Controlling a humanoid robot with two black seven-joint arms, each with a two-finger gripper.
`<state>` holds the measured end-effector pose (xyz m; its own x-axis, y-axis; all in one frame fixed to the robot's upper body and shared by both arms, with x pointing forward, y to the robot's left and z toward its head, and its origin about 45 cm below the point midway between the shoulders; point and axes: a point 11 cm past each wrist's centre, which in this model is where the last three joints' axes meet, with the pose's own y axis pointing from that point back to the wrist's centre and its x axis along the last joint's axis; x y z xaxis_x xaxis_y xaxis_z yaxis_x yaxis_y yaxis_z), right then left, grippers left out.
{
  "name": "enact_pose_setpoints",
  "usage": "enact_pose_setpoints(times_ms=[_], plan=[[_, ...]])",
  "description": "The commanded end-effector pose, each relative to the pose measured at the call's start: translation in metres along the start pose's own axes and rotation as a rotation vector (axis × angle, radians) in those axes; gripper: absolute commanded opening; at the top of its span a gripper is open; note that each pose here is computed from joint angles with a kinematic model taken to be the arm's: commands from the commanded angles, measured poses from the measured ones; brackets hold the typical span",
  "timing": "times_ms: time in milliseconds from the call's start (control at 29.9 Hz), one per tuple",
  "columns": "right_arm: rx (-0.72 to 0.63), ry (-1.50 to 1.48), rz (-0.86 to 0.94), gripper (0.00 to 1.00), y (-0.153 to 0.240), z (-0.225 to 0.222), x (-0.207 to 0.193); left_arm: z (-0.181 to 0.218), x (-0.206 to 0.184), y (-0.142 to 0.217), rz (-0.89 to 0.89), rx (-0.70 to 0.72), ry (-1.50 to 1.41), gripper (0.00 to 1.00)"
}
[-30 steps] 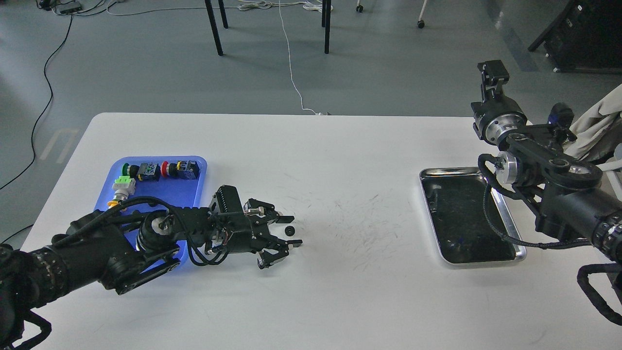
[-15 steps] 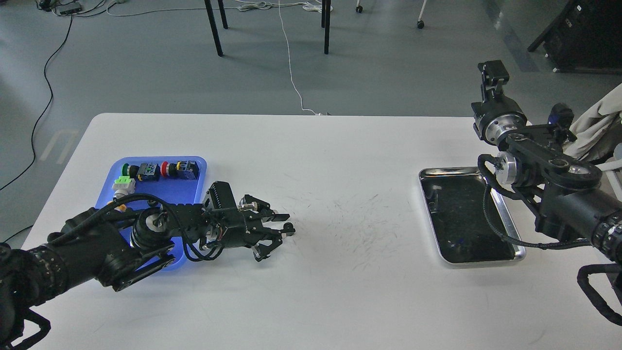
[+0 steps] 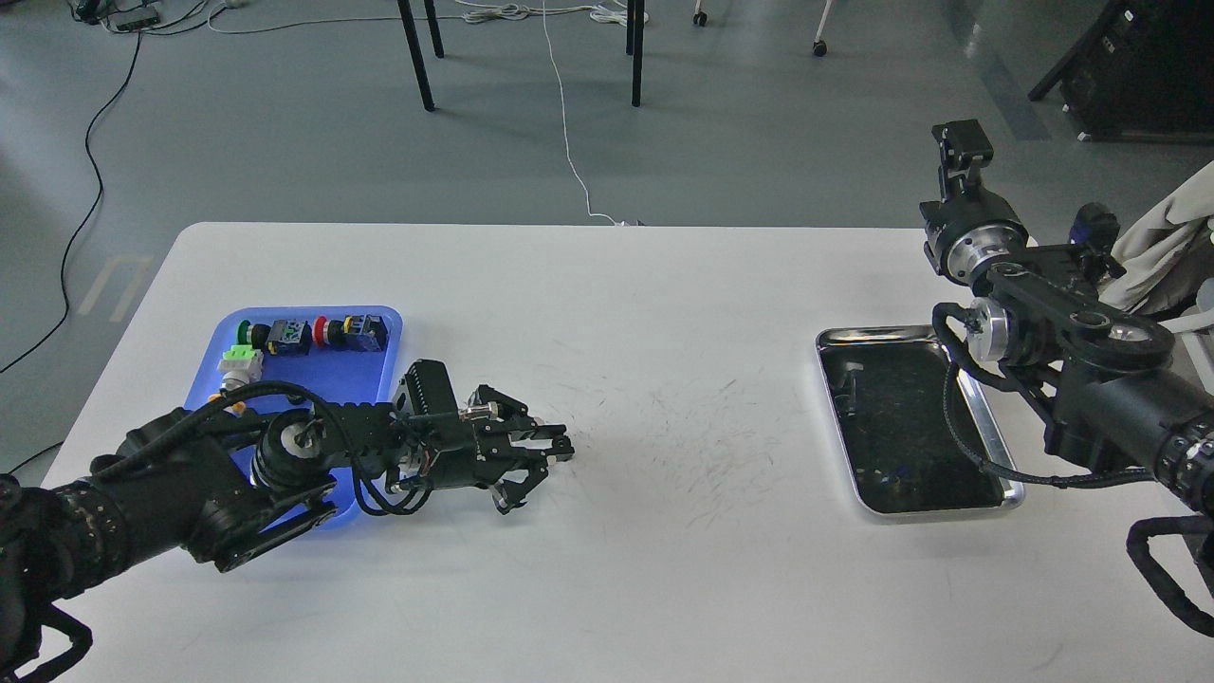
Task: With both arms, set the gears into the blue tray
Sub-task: 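Carry the held black part with the left gripper over the blue tray, then lower the black part into the blue tray and open the left gripper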
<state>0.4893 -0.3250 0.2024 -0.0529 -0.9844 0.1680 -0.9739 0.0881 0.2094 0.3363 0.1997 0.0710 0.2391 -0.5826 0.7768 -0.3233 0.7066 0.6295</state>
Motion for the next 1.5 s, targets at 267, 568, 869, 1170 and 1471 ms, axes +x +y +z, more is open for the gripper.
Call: enact_pose_setpoints(times_ms=[267,568,869,1170,1471], plan=[[-0.003,0.003,0.001,0.97,0.000,0.001,0.000,-0.013,-0.007,0.017,-0.036,0.022,-0.028,0.09],[-0.005,0.007,0.003,0.97,0.000,0.003,0.001,-0.074,0.022,0.068,-0.046,0.154,-0.115,0.09],[-0.005,0.009,-0.001,0.97,0.001,0.004,0.001,-0.123,0.008,0.161,-0.118,0.331,-0.127,0.09],[0.002,0.015,-0.006,0.97,0.001,0.004,0.001,-0.113,-0.053,0.240,-0.209,0.411,-0.057,0.09],[-0.002,0.022,-0.013,0.97,0.002,0.007,-0.001,-0.078,-0.067,0.220,-0.153,0.329,0.010,0.09]])
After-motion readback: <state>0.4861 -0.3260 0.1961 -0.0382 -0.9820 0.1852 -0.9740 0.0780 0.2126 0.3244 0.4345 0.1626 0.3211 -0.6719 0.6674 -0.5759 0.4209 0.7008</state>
